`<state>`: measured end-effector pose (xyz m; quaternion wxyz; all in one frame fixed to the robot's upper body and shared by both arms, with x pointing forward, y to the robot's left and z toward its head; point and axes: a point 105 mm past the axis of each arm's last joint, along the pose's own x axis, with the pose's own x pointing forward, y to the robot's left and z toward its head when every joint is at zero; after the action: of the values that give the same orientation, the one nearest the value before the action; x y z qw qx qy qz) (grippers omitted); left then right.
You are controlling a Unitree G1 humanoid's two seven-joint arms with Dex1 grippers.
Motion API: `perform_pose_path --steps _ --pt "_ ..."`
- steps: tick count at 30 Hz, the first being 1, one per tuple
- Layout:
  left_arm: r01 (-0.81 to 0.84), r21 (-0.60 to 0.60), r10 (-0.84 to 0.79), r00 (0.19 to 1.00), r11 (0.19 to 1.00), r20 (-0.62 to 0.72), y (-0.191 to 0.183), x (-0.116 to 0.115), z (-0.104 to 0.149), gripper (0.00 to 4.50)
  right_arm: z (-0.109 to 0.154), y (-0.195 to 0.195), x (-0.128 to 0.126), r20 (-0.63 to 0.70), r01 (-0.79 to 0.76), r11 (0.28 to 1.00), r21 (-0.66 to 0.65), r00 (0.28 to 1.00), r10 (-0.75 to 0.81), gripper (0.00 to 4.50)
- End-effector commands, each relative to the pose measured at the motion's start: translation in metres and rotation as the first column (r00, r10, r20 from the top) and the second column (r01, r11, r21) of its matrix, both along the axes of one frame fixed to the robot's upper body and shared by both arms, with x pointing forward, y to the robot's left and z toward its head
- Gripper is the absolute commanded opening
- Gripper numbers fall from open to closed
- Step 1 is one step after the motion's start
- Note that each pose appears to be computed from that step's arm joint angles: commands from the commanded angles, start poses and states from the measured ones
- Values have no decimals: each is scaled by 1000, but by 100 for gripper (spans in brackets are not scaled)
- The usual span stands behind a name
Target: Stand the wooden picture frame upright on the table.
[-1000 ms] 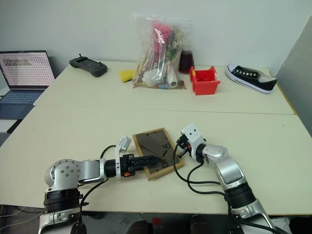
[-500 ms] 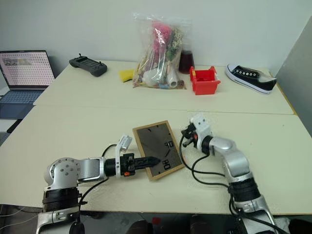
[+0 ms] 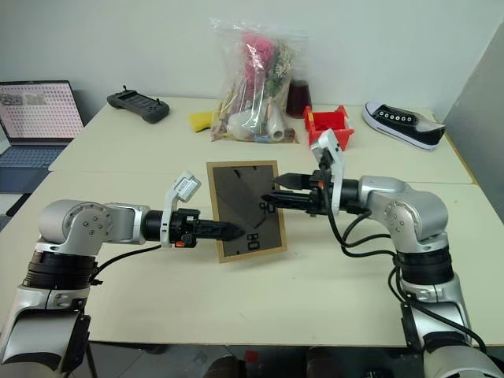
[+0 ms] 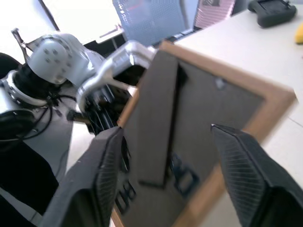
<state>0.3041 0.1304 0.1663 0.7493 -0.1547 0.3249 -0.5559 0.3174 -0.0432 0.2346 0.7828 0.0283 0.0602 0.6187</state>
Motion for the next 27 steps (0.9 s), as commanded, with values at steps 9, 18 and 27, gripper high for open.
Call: perform_pose_path --steps 9,18,27 --pt "63 -37 -58 991 997 123 -11 8 23 129 0 44 -8 112 -51 998 -40 992 55 449" --pt "45 -35 -42 996 998 74 -3 4 15 129 14 7 -50 12 -218 976 8 976 218 449" --pt "64 -156 -86 987 986 -138 -10 -14 23 129 10 -63 -9 442 186 970 -154 891 -100 449"
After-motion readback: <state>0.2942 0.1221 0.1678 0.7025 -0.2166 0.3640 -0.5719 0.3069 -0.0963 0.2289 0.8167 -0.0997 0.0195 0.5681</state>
